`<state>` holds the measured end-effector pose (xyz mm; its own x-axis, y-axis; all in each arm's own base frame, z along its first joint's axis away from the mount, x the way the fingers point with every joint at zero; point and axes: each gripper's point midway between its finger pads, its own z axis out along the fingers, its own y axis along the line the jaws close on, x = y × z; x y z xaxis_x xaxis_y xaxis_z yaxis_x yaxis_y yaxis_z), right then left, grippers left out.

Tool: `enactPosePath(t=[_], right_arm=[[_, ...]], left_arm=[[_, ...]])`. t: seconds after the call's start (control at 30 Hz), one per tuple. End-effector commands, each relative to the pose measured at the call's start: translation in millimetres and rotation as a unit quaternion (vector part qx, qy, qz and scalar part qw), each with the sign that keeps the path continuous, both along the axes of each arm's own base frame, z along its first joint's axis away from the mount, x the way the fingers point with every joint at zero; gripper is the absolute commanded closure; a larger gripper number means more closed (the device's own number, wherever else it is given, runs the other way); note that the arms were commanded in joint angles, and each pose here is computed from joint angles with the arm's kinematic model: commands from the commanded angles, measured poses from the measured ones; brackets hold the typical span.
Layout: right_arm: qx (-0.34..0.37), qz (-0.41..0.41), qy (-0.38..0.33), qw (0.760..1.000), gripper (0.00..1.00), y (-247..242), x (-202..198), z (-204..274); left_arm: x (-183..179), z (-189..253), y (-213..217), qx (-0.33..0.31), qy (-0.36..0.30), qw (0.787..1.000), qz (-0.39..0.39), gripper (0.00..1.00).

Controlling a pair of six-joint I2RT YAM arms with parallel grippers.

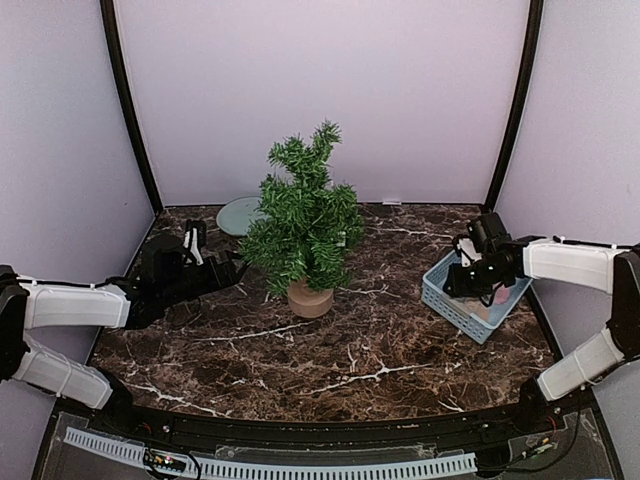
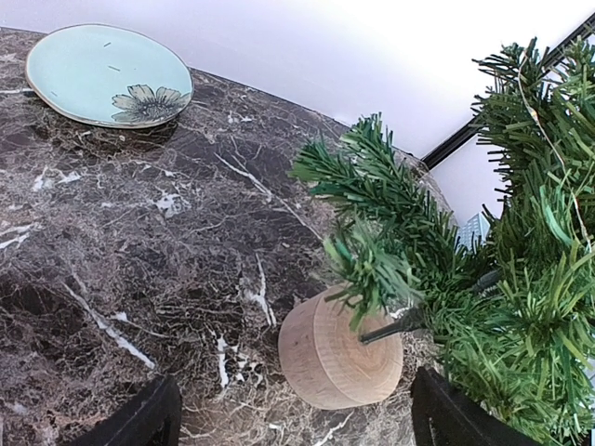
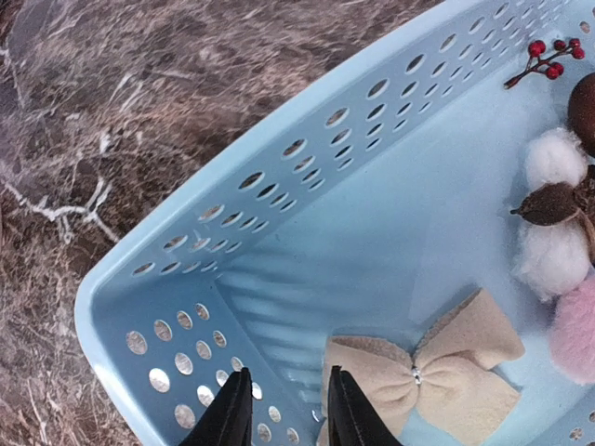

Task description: Decorate the small christmas tree

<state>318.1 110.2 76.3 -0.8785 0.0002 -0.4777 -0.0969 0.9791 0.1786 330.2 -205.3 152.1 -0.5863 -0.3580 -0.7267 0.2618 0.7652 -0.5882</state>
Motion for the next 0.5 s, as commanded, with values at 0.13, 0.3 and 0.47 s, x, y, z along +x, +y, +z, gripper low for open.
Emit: enactPosePath(t=[0.13, 0.3, 0.47], right_arm=[[0.092, 0.101, 0.042, 0.99, 0.71, 68, -40, -11], [0.129, 0.141, 0.053, 0.98, 0.71, 103, -61, 1], [0.052, 0.12, 0.012, 0.991, 0.7, 75, -49, 30]], left_arm=[[4, 13, -1, 0.0, -0.019, 1.0, -0.004, 0.12], [7, 13, -6, -0.001, -0.018, 1.0, -0.011, 0.12], [8, 15, -7, 0.003, -0.021, 1.0, -0.014, 0.12]])
